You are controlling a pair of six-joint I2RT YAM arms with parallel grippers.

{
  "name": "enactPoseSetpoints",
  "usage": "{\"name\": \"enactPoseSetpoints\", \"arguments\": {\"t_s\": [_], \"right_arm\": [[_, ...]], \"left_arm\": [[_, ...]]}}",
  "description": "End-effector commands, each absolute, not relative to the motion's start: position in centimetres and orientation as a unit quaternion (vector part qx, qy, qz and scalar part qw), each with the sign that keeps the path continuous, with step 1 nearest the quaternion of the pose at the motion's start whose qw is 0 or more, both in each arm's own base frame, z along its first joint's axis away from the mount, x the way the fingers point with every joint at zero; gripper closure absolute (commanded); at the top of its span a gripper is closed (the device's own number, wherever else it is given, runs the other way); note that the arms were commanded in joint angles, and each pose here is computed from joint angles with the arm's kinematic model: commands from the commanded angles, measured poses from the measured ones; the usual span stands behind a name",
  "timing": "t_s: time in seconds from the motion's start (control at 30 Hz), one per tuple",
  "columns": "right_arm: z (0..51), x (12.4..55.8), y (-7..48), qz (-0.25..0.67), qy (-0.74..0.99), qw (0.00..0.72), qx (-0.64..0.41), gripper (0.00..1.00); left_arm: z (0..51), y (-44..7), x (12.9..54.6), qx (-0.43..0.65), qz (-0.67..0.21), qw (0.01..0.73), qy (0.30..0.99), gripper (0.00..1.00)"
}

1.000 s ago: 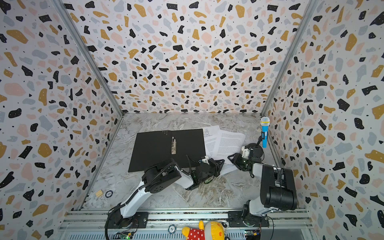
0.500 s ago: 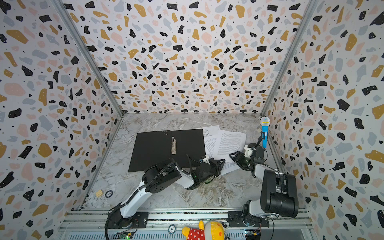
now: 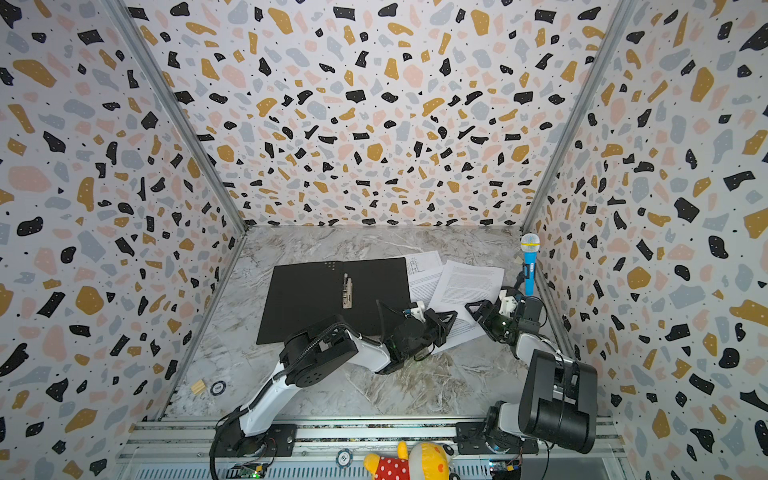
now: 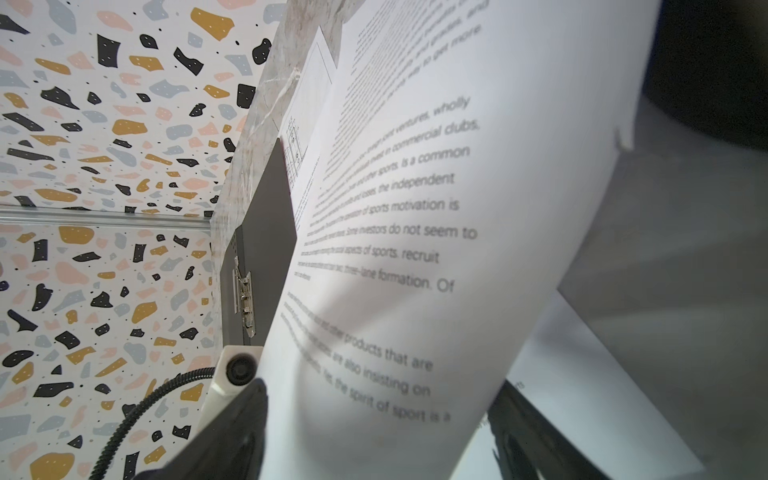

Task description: Put the files into the folder

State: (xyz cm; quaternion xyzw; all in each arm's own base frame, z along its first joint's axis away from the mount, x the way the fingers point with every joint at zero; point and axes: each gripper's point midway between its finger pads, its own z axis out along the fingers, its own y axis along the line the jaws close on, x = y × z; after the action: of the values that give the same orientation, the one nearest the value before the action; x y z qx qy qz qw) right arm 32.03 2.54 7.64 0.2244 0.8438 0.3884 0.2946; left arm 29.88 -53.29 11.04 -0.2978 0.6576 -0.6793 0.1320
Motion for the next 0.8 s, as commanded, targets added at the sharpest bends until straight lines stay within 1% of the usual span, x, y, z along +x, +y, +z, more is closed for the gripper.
{"name": "enactPoseSetpoints", "arguments": {"t_s": [0.0, 0.27, 0.47, 0.57, 0.77], "right_arm": [[8.0, 31.6, 2.8, 0.406, 0.837, 0.291, 0.223, 0.16], [8.2, 31.5, 2.8, 0.429, 0.825, 0.29, 0.226, 0.16], [8.1, 31.2, 2.7, 0.439, 0.819, 0.285, 0.237, 0.15], [8.1, 31.3, 2.6, 0.444, 0.814, 0.285, 0.243, 0.17], [7.9, 31.8, 2.2, 0.451, 0.809, 0.283, 0.25, 0.23]], "left_arm": [[14.3, -52.3, 30.3, -0.282, -0.698, 0.15, 0.64, 1.0], [15.6, -51.3, 30.9, -0.274, -0.698, 0.166, 0.641, 1.0], [15.7, -50.5, 31.1, -0.275, -0.692, 0.172, 0.645, 1.0], [15.4, -50.6, 30.9, -0.27, -0.691, 0.169, 0.649, 1.0], [15.0, -50.0, 29.9, -0.256, -0.692, 0.158, 0.656, 1.0]]}}
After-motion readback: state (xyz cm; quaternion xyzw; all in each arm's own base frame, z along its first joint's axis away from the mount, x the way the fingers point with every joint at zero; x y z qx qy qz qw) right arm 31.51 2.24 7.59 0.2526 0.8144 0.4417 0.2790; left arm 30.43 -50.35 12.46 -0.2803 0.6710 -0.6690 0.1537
